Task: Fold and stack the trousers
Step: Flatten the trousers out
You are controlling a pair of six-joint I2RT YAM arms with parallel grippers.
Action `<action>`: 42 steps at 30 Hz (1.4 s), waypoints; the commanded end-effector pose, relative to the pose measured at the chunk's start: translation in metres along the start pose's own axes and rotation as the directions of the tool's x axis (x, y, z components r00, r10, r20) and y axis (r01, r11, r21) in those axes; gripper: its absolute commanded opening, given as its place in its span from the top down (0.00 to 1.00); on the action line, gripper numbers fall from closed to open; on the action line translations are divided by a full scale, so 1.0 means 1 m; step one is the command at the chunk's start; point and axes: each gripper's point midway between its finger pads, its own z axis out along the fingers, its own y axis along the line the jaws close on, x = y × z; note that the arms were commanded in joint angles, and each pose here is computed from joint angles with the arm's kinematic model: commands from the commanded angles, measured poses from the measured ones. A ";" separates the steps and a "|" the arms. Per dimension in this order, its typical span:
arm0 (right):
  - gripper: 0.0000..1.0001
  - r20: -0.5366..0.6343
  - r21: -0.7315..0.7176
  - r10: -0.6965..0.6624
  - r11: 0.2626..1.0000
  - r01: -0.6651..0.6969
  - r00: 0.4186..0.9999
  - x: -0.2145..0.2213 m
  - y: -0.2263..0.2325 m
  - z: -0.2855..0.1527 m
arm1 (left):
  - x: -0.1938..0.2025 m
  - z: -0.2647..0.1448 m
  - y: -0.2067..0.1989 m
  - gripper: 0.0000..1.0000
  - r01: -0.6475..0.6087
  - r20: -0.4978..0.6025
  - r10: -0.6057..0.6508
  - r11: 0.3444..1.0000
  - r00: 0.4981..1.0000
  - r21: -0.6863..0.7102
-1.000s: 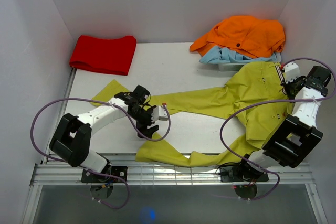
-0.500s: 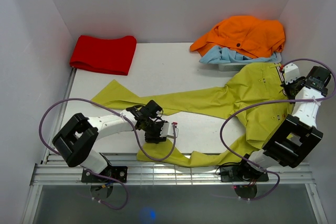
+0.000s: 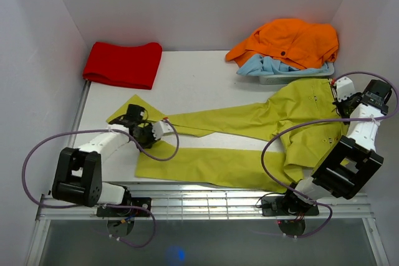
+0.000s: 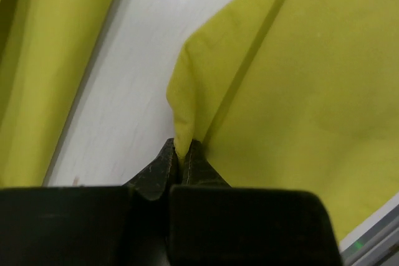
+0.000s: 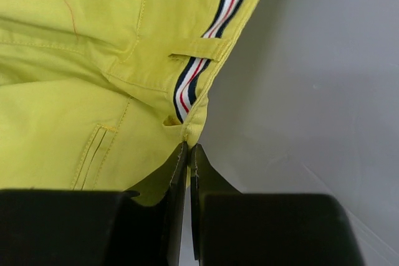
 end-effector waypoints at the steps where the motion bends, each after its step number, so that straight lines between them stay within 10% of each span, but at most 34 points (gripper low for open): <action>1: 0.92 0.006 0.023 -0.051 0.998 0.051 0.999 -0.002 -0.006 0.000 | 0.058 -0.045 0.021 1.00 0.047 -0.126 -0.059 0.994 0.990 -0.097; 20: 0.92 -0.072 -0.132 -0.135 0.983 0.125 0.988 0.046 0.060 0.035 | 0.270 -0.133 0.152 1.00 0.363 -0.182 -0.513 0.777 0.839 -0.514; 21: 0.92 -0.076 -0.140 -0.144 0.981 0.133 0.987 0.050 0.063 0.036 | 0.268 -0.132 0.155 0.93 0.371 -0.174 -0.514 0.778 0.840 -0.507; 25: 0.92 -0.116 -0.156 -0.197 0.972 0.178 0.974 0.060 0.065 0.036 | 0.200 -0.135 0.142 0.07 0.497 0.046 -0.503 0.831 0.863 -0.250; 26: 0.92 -0.122 -0.153 -0.209 0.970 0.189 0.970 0.062 0.063 0.036 | 0.182 -0.150 0.157 0.02 0.476 0.098 -0.467 0.843 0.879 -0.250; 33: 0.92 -0.117 -0.178 -0.292 0.946 0.270 0.949 0.062 0.060 0.033 | 0.082 -0.165 0.213 0.04 0.554 0.339 -0.470 0.803 0.815 -0.219; 42: 0.92 -0.137 -0.172 -0.325 0.938 0.301 0.936 0.064 0.053 0.034 | 0.051 -0.071 0.283 0.06 0.566 0.243 -0.512 0.771 0.824 -0.292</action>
